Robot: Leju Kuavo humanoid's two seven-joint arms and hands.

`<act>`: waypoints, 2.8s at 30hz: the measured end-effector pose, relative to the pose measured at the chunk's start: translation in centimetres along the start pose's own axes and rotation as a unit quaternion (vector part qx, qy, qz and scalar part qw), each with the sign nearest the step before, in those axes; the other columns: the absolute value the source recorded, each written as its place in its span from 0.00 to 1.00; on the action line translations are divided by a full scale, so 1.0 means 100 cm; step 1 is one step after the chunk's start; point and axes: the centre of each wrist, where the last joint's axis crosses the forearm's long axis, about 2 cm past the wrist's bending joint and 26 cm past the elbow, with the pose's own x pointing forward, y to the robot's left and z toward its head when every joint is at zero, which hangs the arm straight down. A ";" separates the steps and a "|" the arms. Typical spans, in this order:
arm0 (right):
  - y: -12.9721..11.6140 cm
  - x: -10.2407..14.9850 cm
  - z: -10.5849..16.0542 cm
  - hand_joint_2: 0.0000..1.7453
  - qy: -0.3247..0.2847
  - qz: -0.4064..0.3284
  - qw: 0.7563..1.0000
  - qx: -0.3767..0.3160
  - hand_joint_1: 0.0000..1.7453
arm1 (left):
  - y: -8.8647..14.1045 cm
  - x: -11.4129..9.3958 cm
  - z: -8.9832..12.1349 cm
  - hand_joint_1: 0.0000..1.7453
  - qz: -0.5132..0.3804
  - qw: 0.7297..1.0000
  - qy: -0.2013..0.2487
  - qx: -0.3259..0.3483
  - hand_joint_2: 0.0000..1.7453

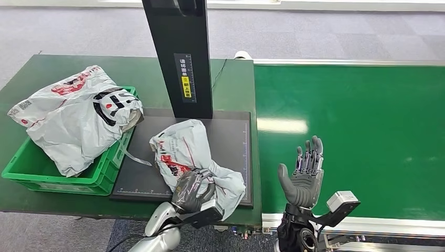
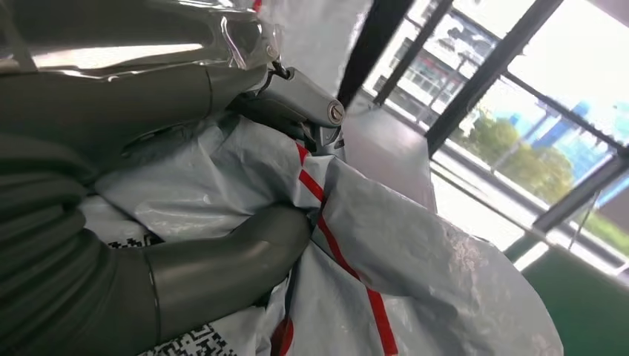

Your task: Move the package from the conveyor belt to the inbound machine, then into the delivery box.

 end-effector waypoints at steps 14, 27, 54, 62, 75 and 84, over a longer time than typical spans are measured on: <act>-0.009 -0.001 0.016 1.00 0.014 0.012 1.000 -0.017 0.00 | 0.069 0.011 0.009 1.00 0.053 0.963 -0.094 0.246 1.00; -0.013 -0.001 0.018 1.00 0.016 0.017 1.000 -0.015 0.00 | 0.129 0.046 0.046 1.00 0.151 0.863 -0.158 0.455 1.00; -0.030 -0.005 0.022 1.00 0.027 0.014 0.999 -0.017 0.00 | 0.211 0.072 0.096 1.00 0.408 0.664 -0.433 0.453 1.00; -0.032 -0.007 0.023 1.00 0.033 0.014 0.999 -0.019 0.00 | 0.212 0.070 0.098 1.00 0.399 0.669 -0.425 0.462 1.00; -0.020 -0.014 0.006 1.00 0.034 -0.002 0.999 0.000 0.00 | 0.292 0.018 0.016 1.00 0.087 0.778 -0.170 0.599 1.00; -0.019 -0.019 0.009 1.00 0.045 -0.003 0.999 0.000 0.00 | 0.323 -0.022 -0.051 1.00 -0.061 0.861 -0.019 0.505 1.00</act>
